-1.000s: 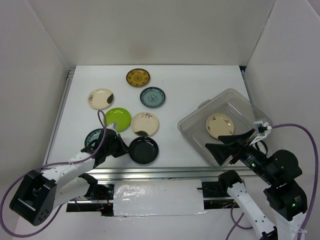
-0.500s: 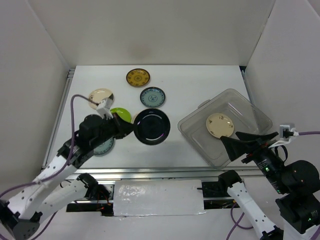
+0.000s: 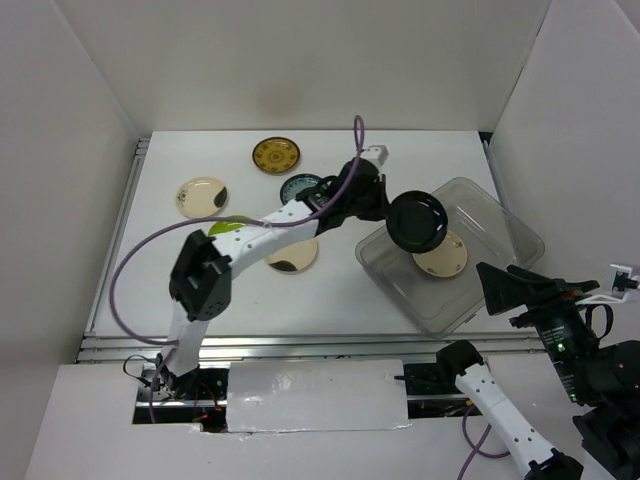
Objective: Place the plates into the plastic bin on the countertop
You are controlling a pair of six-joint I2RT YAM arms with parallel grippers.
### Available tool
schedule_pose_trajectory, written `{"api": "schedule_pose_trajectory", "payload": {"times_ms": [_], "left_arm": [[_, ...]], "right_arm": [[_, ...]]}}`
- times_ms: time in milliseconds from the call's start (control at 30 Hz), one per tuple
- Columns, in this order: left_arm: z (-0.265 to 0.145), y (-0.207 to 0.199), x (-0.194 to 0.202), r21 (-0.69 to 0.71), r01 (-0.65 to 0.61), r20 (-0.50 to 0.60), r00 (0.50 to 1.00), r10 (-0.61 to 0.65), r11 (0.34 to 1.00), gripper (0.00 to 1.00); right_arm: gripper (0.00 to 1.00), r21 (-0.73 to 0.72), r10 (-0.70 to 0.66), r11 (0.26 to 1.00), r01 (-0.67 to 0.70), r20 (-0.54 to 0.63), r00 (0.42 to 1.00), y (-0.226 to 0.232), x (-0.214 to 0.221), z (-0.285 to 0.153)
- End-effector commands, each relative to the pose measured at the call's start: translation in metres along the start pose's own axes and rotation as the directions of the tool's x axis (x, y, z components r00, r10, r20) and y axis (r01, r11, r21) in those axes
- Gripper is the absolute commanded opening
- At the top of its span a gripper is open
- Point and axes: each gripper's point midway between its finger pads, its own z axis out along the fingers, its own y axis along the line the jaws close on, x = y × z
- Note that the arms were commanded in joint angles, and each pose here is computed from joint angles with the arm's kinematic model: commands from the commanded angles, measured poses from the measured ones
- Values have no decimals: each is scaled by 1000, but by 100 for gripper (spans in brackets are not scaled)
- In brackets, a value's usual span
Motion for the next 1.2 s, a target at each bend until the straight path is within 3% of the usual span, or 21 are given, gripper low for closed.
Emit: {"api": "schedule_pose_trajectory", "payload": {"times_ms": [0, 167, 300, 467, 567, 600, 733, 767, 800, 833, 900, 933, 967, 1000, 1033, 1067, 1133, 1167], "left_arm": [[33, -26, -19, 50, -64, 49, 997, 62, 997, 0], [90, -25, 8, 76, -55, -5, 998, 55, 996, 0], [105, -32, 9, 109, -40, 0, 999, 41, 993, 0], [122, -34, 22, 169, -22, -15, 1000, 25, 985, 7], [127, -40, 24, 200, -6, -23, 1000, 11, 980, 21], [127, -45, 25, 212, -5, -24, 1000, 11, 977, 34], [122, -56, 25, 226, -16, -19, 1000, 21, 974, 55], [114, -63, 22, 228, -29, -13, 999, 33, 973, 60], [108, -68, 20, 233, -38, -8, 999, 41, 972, 73], [87, -84, 1, 251, -54, 31, 998, 48, 967, 99], [60, -94, -3, 236, -80, 38, 997, 73, 968, 99], [15, -108, -45, 207, -92, 152, 987, 61, 974, 99], [6, -92, -28, 134, -86, 124, 990, 69, 987, 99], [-10, -79, -34, 69, -59, 148, 988, 49, 996, 99], [-56, -82, -63, 62, 13, 220, 975, -26, 998, 99], [-58, -30, -46, -103, 60, 210, 977, -38, 993, 99], [-105, 2, -57, -168, 191, 287, 948, -137, 967, 99], [-109, 55, -33, -305, 231, 292, 946, -141, 924, 99]], "right_arm": [[100, 42, 10, 999, -10, 14, 1000, -11, -5, -8], [100, 28, 21, 999, -21, 8, 1000, -13, -5, -14], [100, 22, 21, 1000, -20, -6, 1000, -16, -1, -14], [100, 8, 31, 1000, -31, -20, 999, -17, 5, -11], [100, 3, 42, 999, -42, -26, 999, -18, 9, -8], [100, 2, 45, 999, -45, -26, 999, -18, 9, -8], [100, 0, 45, 999, -45, -35, 998, -18, 9, -8], [100, -4, 44, 999, -44, -32, 999, -17, 7, -8], [100, -4, 45, 999, -45, -34, 998, -17, 7, -8], [100, -10, 49, 999, -49, -23, 999, -15, 4, -10], [100, -14, 48, 999, -48, -23, 999, -14, 3, -9], [100, -19, 48, 999, -48, -22, 999, -13, 3, -8], [100, -23, 47, 999, -48, -26, 999, -12, 4, -7], [100, -28, 47, 998, -48, -30, 998, -11, 6, -5], [100, -38, 46, 998, -47, -42, 998, -9, 10, -2], [100, -48, 46, 998, -48, -50, 998, -7, 12, 0], [100, -59, 38, 997, -42, -71, 997, -6, 22, 8], [100, -87, 31, 995, -39, -91, 995, -1, 27, 9]]}}
